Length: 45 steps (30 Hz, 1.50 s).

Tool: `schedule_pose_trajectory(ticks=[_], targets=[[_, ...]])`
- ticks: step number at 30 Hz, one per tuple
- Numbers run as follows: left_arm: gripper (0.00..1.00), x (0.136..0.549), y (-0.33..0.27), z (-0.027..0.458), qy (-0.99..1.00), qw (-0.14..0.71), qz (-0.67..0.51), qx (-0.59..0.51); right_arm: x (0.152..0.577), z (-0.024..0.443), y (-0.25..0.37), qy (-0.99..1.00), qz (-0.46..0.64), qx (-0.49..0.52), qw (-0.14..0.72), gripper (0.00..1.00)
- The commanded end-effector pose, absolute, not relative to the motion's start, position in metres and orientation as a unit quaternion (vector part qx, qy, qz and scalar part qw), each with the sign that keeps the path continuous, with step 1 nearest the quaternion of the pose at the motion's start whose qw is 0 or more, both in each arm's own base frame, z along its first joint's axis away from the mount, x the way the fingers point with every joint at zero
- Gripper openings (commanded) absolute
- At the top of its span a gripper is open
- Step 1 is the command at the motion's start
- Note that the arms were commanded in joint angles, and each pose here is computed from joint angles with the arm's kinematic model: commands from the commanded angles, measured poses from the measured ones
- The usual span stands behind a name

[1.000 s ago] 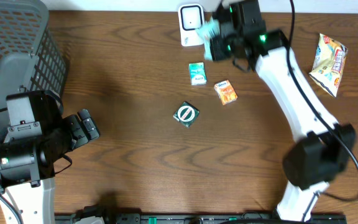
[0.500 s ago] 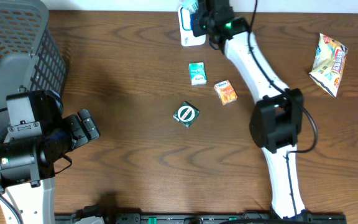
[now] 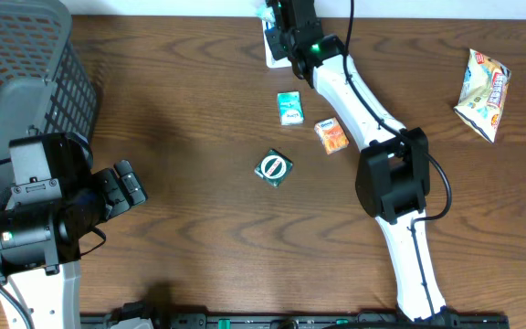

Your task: Scan the item barcode

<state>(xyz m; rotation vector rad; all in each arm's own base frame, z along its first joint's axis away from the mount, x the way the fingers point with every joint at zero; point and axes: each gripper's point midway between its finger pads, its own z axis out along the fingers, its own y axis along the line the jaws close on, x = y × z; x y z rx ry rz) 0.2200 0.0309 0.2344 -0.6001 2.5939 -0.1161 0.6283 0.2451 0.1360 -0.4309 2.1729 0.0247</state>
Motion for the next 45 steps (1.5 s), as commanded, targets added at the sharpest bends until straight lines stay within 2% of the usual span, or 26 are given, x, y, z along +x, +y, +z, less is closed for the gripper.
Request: schedule_pose_trajectory(ticks=[1,5,10,16,23,24,25,27,29,32,37,45], targets=[[0.98,0.219,0.035,0.233,0.944,0.235,-0.035,-0.228,0.637,0.162,0.214,0.874,-0.026,-0.148,0.462,0.01],[0.97,0.219,0.035,0.233,0.944,0.235,-0.035,-0.228,0.633,0.180,0.163,0.886,-0.066,-0.113,0.444,0.01],[0.98,0.219,0.035,0.233,0.944,0.235,-0.035,-0.228,0.613,0.194,0.059,0.906,-0.166,-0.041,0.388,0.01],[0.97,0.219,0.035,0.233,0.944,0.235,-0.035,-0.228,0.572,0.177,-0.053,0.930,-0.242,0.021,0.277,0.01],[0.98,0.219,0.035,0.233,0.944,0.235,-0.035,-0.228,0.531,0.156,-0.138,0.944,-0.236,0.114,0.203,0.02],[0.98,0.219,0.035,0.233,0.944,0.235,-0.035,-0.228,0.528,0.151,-0.143,0.948,-0.220,0.119,0.197,0.06],[0.97,0.219,0.035,0.233,0.944,0.235,-0.035,-0.228,0.526,0.148,-0.147,0.951,-0.207,0.123,0.193,0.15],[0.97,0.219,0.035,0.233,0.944,0.235,-0.035,-0.228,0.522,0.140,-0.151,0.958,-0.175,0.129,0.185,0.42],[0.98,0.219,0.035,0.233,0.944,0.235,-0.035,-0.228,0.520,0.132,-0.150,0.965,-0.136,0.133,0.180,0.55],[0.98,0.219,0.035,0.233,0.944,0.235,-0.035,-0.228,0.517,0.124,-0.150,0.970,-0.102,0.137,0.173,0.66],[0.97,0.219,0.035,0.233,0.944,0.235,-0.035,-0.228,0.506,0.107,-0.147,0.975,-0.095,0.136,0.146,0.70],[0.98,0.219,0.035,0.233,0.944,0.235,-0.035,-0.228,0.506,0.102,-0.111,0.983,-0.036,0.113,0.138,0.67]])
